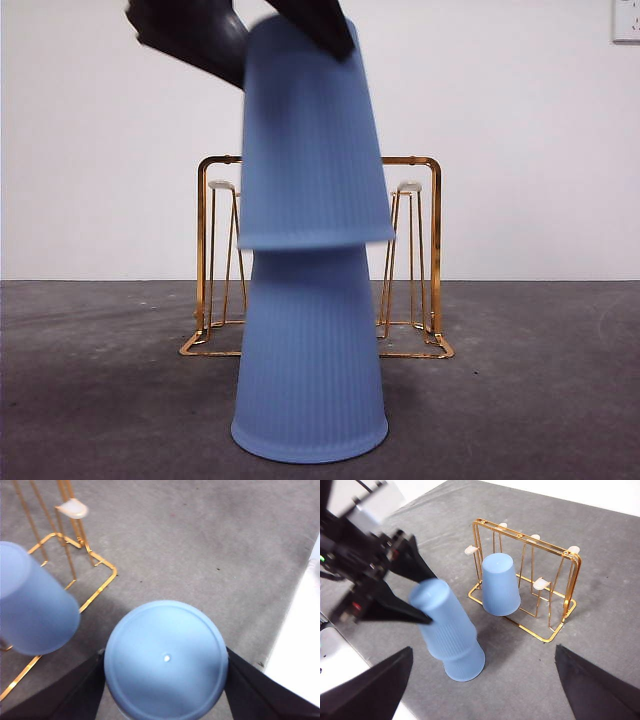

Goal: The left arm pick up the left cup on cup holder and place it on desk, then the right arm insert the right cup into the first cup, and then the left arm insert the mid cup into the first cup

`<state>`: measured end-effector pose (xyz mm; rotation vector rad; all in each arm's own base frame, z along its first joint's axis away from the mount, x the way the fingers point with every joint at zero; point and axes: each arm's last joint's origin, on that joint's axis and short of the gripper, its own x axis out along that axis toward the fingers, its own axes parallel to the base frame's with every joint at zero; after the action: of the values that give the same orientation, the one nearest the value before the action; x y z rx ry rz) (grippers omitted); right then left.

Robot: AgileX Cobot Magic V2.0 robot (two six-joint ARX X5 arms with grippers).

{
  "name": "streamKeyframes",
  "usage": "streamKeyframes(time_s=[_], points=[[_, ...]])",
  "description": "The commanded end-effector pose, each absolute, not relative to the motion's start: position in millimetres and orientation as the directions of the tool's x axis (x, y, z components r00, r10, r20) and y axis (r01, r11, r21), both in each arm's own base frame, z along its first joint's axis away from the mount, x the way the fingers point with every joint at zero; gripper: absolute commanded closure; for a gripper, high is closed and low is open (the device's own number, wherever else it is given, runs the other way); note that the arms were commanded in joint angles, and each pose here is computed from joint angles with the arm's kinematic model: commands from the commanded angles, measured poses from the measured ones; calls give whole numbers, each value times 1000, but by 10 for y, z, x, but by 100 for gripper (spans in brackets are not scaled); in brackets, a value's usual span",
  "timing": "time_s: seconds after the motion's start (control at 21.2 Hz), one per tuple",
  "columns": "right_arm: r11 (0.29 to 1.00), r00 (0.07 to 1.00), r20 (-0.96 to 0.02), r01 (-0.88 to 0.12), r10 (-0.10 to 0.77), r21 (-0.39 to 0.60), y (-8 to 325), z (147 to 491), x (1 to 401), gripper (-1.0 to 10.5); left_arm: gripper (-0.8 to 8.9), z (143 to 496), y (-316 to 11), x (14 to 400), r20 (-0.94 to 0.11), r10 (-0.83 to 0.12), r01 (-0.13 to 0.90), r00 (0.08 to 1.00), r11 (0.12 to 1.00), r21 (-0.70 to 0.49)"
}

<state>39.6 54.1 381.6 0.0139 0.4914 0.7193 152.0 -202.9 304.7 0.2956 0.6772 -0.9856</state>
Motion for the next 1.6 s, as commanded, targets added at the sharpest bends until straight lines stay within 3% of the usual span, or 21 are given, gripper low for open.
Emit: streamKeyframes(time_s=[0.05, 0.47, 0.66, 0.89, 1.08, 1.27, 1.46, 1.6], points=[[748, 642, -410, -639, 648, 182, 540, 3867, 388, 492, 534, 2897, -2125, 1558, -674, -655, 849, 343, 524, -77], [747, 642, -410, -640, 648, 179, 540, 3866, 388, 492, 528, 2621, -2260, 1686, -752, -573, 836, 327, 547, -53], [747, 642, -411, -640, 648, 179, 540, 3866, 388, 492, 367, 2569, -2292, 1711, -760, -564, 835, 322, 548, -53], [748, 641, -414, -639, 646, 178, 538, 3863, 387, 492, 333, 2730, -2231, 1665, -731, -590, 835, 344, 548, -49], [752, 635, -437, -637, 637, 170, 605, 3850, 425, 492, 335, 3216, -1933, 1439, -672, -636, 818, 381, 571, -77], [749, 617, -482, -649, 623, 137, 845, 3822, 559, 492, 335, 3782, -1463, 1085, -524, -719, 796, 455, 593, -122], [722, 602, -475, -683, 642, 110, 1262, 3799, 802, 492, 338, 4039, -1039, 782, -420, -735, 778, 533, 621, -99], [696, 574, -489, -711, 657, 99, 1598, 3696, 1091, 492, 344, 4058, -773, 609, -408, -689, 731, 599, 679, -74]])
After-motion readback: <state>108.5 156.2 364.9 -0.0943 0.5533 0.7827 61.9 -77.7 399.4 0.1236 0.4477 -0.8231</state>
